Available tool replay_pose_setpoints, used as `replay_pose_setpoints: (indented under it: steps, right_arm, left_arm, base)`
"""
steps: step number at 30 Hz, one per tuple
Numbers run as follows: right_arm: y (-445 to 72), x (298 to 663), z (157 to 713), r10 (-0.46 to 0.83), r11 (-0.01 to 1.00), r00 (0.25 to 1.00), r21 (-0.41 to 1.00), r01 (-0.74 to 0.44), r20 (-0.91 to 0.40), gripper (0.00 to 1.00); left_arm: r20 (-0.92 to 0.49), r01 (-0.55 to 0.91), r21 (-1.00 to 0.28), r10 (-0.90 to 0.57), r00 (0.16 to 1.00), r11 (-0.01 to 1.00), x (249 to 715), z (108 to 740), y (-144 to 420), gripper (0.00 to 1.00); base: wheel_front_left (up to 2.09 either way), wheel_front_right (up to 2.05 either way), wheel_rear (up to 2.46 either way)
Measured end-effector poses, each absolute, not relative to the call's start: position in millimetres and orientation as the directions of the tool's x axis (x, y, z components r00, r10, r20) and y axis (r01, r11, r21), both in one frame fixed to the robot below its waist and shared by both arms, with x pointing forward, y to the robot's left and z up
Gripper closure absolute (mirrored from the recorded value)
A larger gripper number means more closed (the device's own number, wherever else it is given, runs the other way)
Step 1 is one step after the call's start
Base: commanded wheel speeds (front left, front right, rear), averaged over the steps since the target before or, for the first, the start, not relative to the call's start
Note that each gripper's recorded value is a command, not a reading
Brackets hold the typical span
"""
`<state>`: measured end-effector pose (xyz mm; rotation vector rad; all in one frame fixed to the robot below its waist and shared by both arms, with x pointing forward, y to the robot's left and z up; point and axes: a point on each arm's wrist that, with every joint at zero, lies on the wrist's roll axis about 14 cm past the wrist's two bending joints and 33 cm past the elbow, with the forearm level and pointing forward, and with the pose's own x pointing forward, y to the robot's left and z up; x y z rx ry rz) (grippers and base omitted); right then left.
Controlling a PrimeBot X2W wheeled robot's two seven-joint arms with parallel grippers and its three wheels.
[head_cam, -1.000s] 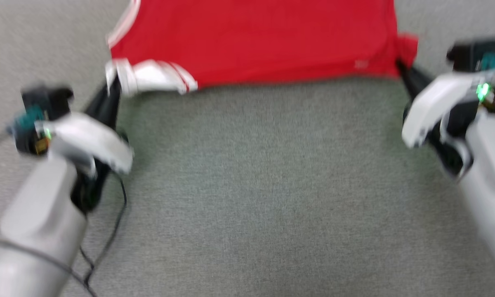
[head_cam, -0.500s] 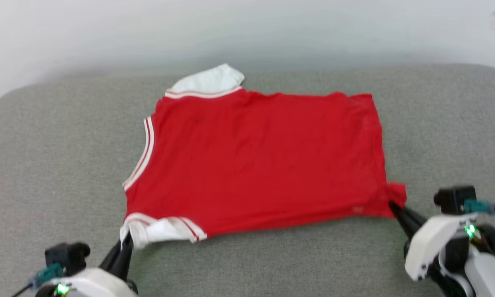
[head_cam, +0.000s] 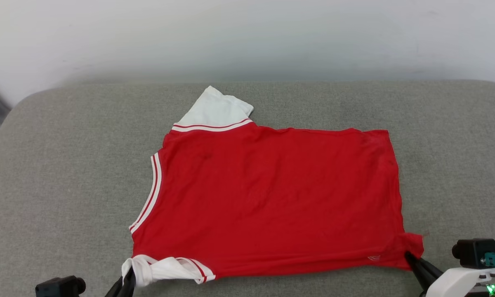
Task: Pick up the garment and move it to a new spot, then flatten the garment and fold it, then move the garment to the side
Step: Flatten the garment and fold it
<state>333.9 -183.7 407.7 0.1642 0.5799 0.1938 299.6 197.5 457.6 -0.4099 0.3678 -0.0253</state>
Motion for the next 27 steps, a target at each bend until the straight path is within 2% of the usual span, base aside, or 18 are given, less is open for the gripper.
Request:
replay_pose_setpoints:
  steps: [3,9,14,21,27]
  right_arm:
    - [-183,343,415,0.221,0.970,0.829,0.207,-0.130,-0.514,1.00]
    - [-182,371,422,0.213,0.974,0.833,0.183,-0.136,-0.511,1.00]
    - [-179,399,423,0.217,0.974,0.832,0.169,-0.150,-0.511,1.00]
    - [-177,423,400,0.218,0.975,0.799,0.155,-0.158,-0.560,1.00]
    - [-177,424,370,0.214,0.977,0.745,0.144,-0.158,-0.632,1.00]
  left_arm:
    - [-0.338,-0.012,-0.364,-0.120,0.934,0.931,310,462,196,1.00]
    - [-0.241,0.102,-0.311,-0.182,0.953,0.945,364,486,189,1.00]
    - [-0.241,0.139,-0.290,-0.212,0.947,0.947,403,479,185,1.00]
    - [-0.306,0.153,-0.305,-0.249,0.919,0.940,439,443,178,1.00]
    - [-0.425,0.144,-0.341,-0.290,0.857,0.929,443,397,170,1.00]
  base:
    - [0.00,0.00,0.00]
    - [0.00,0.00,0.00]
    - [0.00,0.00,0.00]
    - [0.00,0.00,0.00]
    - [0.00,0.00,0.00]
